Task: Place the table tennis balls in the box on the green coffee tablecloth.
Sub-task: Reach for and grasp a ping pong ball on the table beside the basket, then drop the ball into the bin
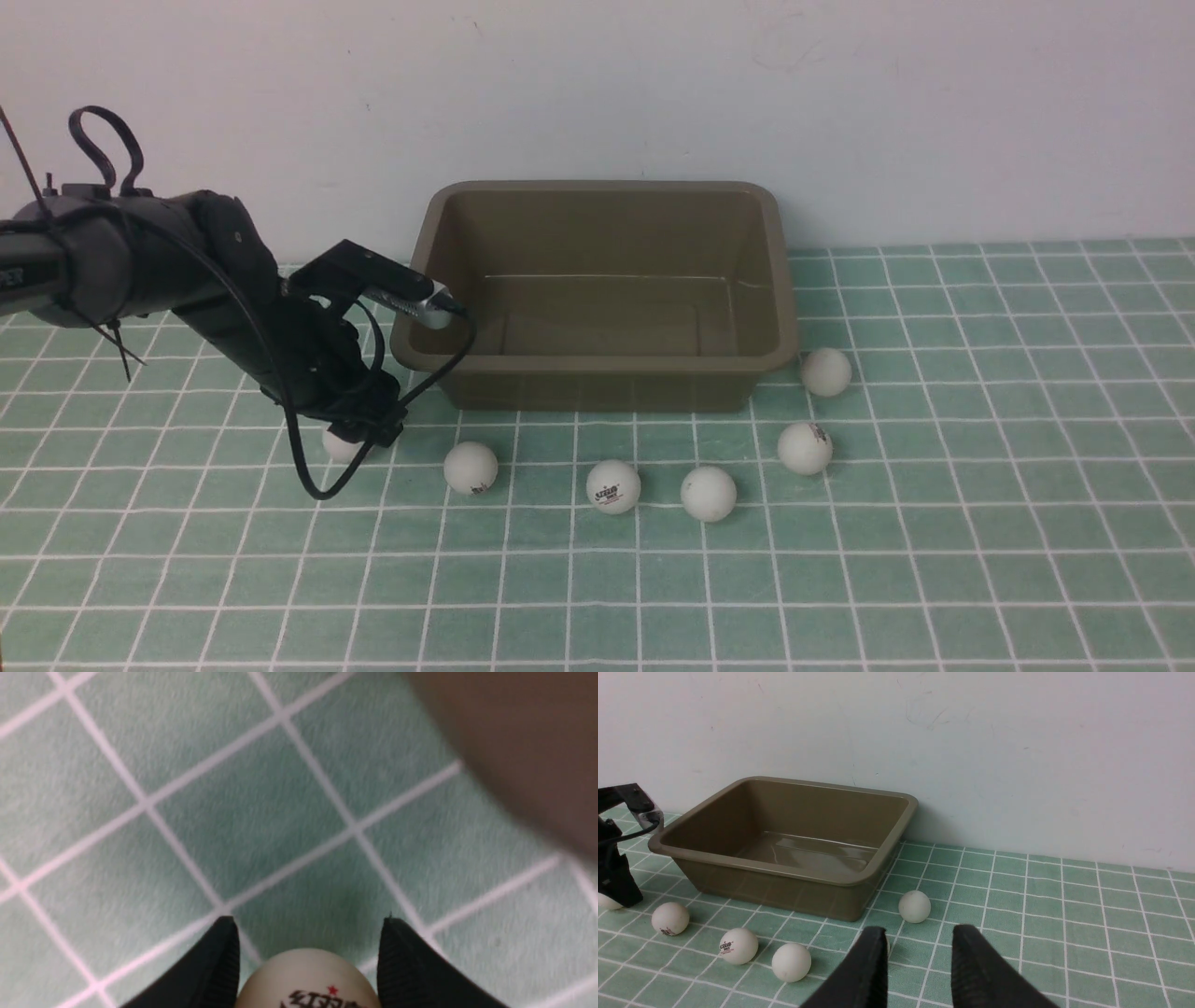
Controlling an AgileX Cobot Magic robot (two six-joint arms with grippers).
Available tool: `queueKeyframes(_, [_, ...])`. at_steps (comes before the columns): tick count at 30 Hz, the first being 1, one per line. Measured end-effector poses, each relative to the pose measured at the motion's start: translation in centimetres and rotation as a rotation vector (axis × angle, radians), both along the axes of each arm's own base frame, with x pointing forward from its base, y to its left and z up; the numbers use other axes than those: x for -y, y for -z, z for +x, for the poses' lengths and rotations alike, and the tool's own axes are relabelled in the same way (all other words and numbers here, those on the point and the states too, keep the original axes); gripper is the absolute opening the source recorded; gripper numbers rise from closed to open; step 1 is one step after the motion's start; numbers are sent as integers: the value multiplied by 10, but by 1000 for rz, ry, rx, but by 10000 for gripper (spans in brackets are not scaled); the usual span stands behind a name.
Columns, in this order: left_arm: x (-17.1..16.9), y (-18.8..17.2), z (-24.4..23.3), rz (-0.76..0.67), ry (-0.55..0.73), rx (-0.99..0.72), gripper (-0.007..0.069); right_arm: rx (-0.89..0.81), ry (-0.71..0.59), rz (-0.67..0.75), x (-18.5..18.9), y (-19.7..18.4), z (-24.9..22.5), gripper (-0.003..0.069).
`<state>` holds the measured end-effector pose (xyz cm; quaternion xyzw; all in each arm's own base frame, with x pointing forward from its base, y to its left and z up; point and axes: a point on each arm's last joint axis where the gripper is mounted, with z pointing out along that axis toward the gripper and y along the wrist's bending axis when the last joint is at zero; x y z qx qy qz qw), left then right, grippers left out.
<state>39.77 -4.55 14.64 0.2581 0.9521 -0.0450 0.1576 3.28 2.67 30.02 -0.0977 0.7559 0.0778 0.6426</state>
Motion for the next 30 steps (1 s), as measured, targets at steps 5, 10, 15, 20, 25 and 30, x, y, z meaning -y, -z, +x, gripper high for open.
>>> queueKeyframes(5, [-4,-26,-8,37,9,5,341,0,0,0,0,0,0,189])
queueKeyframes(10, [-3,-80,-19,0,-3,143,341,-1,5,-10,1,0,0,189])
queueKeyframes(15, [14,-105,-11,-187,33,260,341,-2,15,-33,2,1,0,189])
queueKeyframes(20, [42,-102,15,-333,154,289,341,-5,30,-68,4,2,1,189])
queueKeyframes(25, [66,-89,34,-314,308,257,350,-5,31,-69,4,2,1,189])
queueKeyframes(30, [67,-99,37,-292,286,211,488,-5,31,-69,4,2,1,189])
